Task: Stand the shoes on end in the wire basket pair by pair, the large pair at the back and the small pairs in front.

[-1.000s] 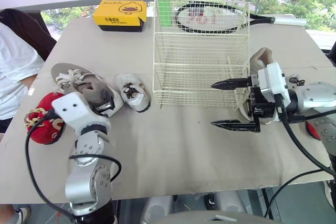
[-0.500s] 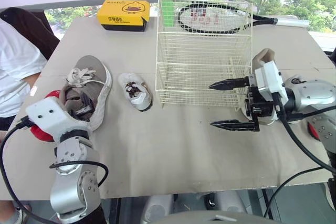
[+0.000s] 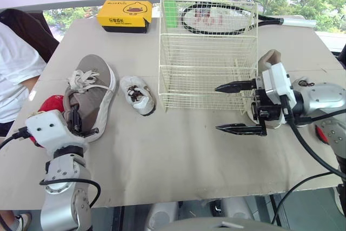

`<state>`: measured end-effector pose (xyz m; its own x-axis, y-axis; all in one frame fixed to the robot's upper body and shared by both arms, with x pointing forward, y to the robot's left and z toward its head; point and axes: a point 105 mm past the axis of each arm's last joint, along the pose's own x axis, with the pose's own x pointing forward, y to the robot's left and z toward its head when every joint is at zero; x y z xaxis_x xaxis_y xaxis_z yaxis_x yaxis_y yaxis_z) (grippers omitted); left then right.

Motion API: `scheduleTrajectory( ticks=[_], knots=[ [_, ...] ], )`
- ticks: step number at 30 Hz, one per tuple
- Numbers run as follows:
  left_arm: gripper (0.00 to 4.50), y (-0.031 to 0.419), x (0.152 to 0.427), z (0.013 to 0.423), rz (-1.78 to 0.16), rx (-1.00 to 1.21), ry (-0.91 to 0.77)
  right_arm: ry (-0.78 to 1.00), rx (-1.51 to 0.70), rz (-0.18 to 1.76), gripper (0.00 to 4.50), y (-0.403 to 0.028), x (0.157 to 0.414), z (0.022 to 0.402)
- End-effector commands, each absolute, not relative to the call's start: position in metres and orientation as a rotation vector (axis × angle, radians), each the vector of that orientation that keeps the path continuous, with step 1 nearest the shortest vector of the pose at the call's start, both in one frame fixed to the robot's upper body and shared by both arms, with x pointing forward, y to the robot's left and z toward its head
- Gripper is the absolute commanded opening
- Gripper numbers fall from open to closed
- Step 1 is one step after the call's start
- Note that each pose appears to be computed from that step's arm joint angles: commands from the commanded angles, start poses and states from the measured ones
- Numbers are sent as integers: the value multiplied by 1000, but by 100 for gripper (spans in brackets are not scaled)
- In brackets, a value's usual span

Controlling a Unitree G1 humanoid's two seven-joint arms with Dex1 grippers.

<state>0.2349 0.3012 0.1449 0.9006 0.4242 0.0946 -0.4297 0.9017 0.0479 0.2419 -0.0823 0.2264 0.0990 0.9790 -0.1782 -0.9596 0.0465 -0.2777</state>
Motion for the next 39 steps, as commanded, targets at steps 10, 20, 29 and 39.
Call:
scheduleTrajectory(
  ticks=[10, 20, 29, 39],
  knots=[
    [48, 263, 245, 274, 216, 232, -602, -213, -348, 1404, 450, -78, 262, 259],
    [46, 203, 262, 321, -196, 424, -763, -410, -541, 1303, 450, -73, 313, 356],
    [46, 155, 258, 334, -506, 598, -903, -454, -1000, 1285, 450, -42, 345, 392],
    [46, 140, 253, 323, -577, 736, -955, -293, -1107, 1311, 450, -23, 366, 380]
  ],
)
